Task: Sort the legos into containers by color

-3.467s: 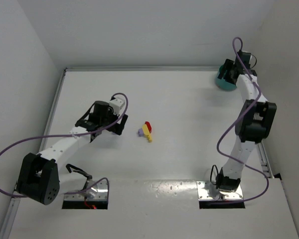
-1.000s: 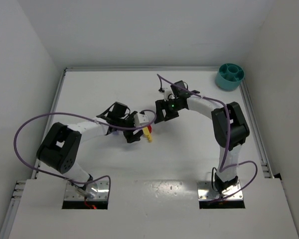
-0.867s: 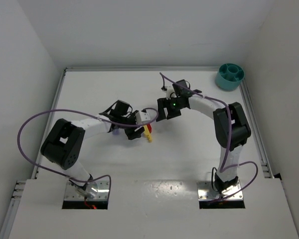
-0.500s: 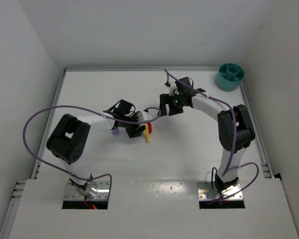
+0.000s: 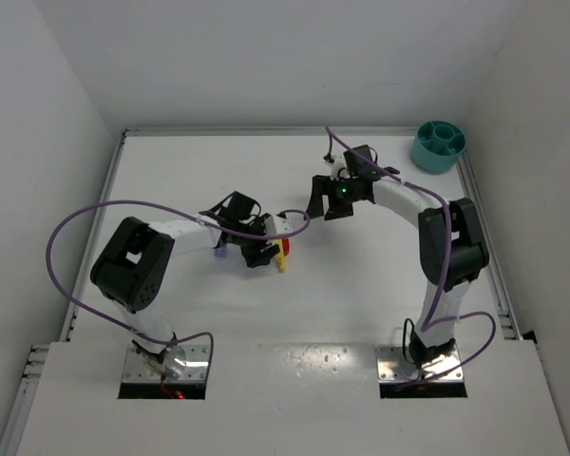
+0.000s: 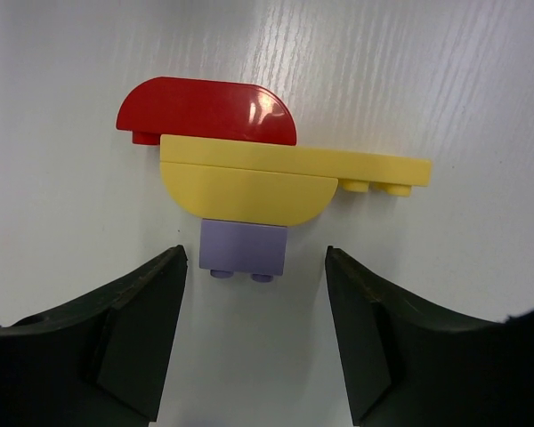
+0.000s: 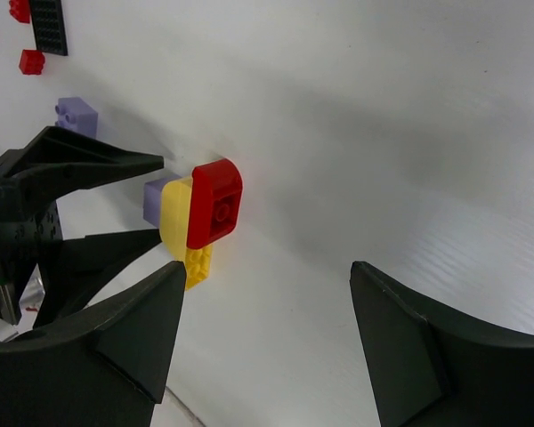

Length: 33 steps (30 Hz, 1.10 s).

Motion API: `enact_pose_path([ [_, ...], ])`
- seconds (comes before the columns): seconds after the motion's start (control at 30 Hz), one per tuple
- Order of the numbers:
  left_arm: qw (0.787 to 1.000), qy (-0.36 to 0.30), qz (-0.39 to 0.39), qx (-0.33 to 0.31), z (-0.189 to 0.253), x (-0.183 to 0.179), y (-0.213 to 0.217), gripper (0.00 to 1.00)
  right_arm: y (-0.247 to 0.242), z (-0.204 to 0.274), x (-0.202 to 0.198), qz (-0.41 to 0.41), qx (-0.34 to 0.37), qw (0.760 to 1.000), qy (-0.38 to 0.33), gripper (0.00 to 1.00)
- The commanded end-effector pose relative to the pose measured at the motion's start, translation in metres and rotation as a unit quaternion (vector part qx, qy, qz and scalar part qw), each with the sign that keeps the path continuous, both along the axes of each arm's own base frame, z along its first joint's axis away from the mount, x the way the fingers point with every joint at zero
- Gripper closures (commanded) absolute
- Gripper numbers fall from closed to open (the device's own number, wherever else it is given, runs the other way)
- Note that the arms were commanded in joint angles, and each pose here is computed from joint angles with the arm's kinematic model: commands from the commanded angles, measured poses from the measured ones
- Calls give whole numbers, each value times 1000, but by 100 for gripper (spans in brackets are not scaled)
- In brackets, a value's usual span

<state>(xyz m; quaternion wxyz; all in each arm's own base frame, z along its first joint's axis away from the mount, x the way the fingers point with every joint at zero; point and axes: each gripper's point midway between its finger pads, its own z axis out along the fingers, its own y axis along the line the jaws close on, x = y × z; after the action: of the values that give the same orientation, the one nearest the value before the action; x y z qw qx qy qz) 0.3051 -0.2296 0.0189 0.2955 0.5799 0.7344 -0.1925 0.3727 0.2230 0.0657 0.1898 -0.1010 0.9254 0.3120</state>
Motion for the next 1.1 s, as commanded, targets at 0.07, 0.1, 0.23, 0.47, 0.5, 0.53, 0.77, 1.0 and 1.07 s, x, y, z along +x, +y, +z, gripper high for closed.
enact_pose_path([
  [0.07, 1000, -25, -18, -5, 12, 8, -11, 30, 5, 3, 0, 6, 21, 1000, 2, 25],
  [0.1, 999, -30, -18, -8, 16, 12, -13, 30, 6, 4, -1, 9, 25, 1000, 3, 25],
  [0.23, 999, -28, -21, 3, 14, 15, -19, 30, 6, 4, -1, 9, 25, 1000, 3, 25],
  [0.47, 999, -22, -22, 16, 8, 16, -21, 30, 7, 2, -5, 11, 27, 1000, 8, 25],
  [0.5, 999, -21, -22, 16, 10, 17, -22, 33, 7, 2, -5, 11, 27, 1000, 8, 25],
  [0.53, 999, -16, -26, 19, 6, 13, -24, 35, 7, 2, -5, 11, 27, 1000, 8, 25],
  [0.77, 999, -9, -34, 28, 0, 14, -24, 59, 1, 3, -4, 7, 33, 999, 15, 25],
  [1.0, 999, -26, -33, -8, 24, 4, -26, 71, 19, 13, -23, 38, 120, 991, 44, 25],
  [1.07, 998, -54, -19, -37, 46, 5, -28, 71, 27, 16, -31, 58, 139, 987, 50, 24],
])
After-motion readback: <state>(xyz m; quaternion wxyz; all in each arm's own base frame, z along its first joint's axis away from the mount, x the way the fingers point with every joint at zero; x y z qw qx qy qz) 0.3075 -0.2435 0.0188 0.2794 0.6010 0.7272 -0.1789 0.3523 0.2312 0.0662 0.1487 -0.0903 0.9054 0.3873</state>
